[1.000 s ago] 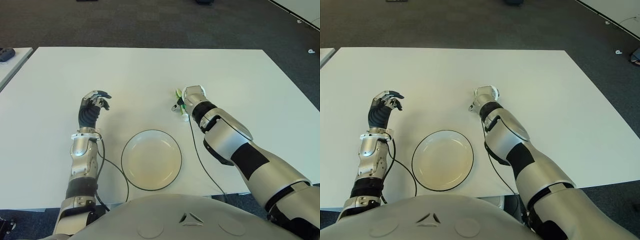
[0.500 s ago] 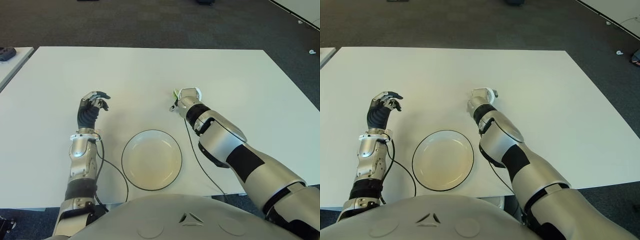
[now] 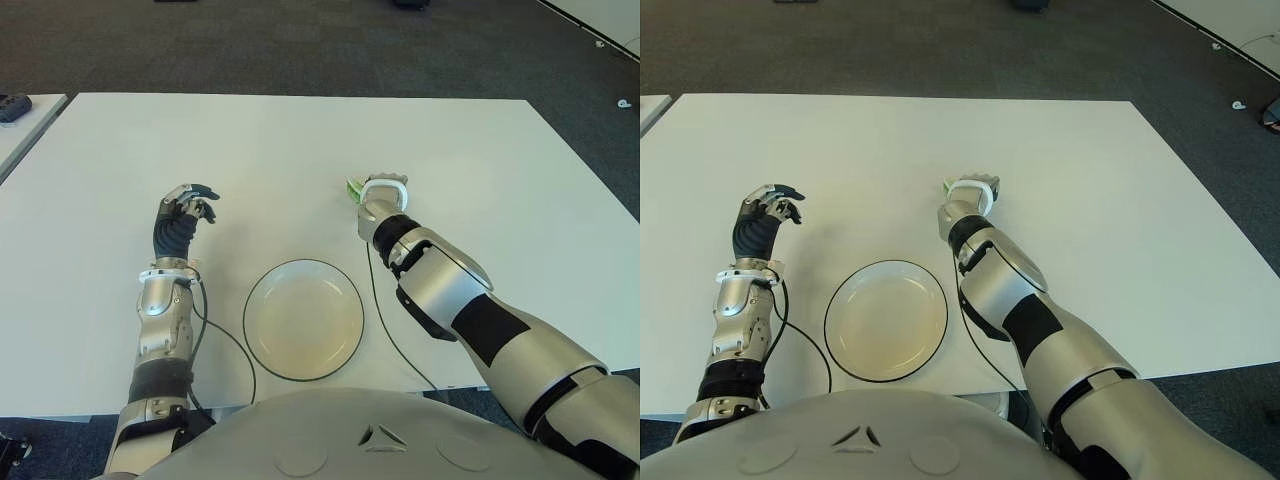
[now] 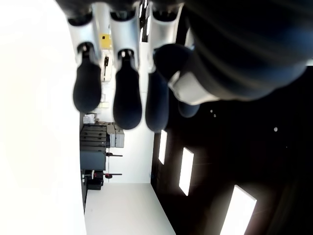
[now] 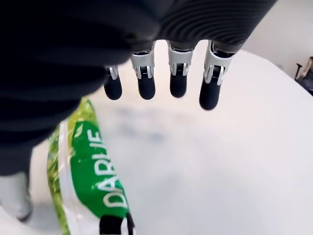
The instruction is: Put the toothpaste on the table into the plate.
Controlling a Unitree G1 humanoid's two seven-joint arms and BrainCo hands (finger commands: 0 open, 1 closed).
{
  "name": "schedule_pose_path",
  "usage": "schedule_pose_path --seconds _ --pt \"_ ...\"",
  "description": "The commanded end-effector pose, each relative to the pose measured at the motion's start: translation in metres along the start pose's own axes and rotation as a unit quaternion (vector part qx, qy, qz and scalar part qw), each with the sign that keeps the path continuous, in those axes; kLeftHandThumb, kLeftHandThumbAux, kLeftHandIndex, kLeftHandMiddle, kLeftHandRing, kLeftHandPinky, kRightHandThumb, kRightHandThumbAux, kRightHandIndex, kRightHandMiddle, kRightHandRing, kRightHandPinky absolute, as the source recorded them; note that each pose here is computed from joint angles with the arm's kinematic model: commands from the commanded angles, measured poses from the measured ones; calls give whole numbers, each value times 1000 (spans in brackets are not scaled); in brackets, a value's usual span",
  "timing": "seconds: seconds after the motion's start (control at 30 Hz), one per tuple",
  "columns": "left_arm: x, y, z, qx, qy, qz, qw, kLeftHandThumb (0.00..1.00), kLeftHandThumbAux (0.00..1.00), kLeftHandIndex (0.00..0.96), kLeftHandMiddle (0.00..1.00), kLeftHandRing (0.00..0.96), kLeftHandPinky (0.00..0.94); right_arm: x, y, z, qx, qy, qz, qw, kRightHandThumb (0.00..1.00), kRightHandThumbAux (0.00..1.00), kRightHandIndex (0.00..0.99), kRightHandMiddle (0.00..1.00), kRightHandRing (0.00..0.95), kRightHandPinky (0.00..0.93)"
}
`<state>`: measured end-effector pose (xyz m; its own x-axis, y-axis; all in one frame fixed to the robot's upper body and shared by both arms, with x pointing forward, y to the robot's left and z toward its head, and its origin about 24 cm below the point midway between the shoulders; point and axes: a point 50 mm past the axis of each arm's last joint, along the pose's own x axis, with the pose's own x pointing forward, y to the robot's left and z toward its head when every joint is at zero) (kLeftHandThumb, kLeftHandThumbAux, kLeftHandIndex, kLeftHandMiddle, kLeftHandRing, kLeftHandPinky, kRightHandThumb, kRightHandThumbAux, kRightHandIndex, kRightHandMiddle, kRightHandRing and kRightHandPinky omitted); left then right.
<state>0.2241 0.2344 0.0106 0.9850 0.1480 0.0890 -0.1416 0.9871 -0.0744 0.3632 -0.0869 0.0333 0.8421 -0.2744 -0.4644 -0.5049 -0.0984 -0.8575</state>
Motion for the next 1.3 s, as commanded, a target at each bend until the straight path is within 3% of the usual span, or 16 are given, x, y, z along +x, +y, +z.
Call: schedule_pose_path --seconds 0.03,0.27,0.93,1.3 --pt "0 1 -1 0 7 9 1000 841 671 445 481 661 637 1 7 0 32 -11 -21 999 599 743 376 587 616 667" --pt "0 2 -1 4 5 7 1000 840 671 445 482 665 643 2 9 0 58 -21 -57 996 695 725 422 693 710 764" --pt "1 3 -1 7 0 8 1000 841 671 443 488 668 651 3 10 -3 70 -29 -90 993 707 720 429 782 812 851" --pt "1 1 0 -1 -11 4 1000 841 670 442 493 671 660 7 7 -9 120 -30 -109 986 709 718 430 800 832 862"
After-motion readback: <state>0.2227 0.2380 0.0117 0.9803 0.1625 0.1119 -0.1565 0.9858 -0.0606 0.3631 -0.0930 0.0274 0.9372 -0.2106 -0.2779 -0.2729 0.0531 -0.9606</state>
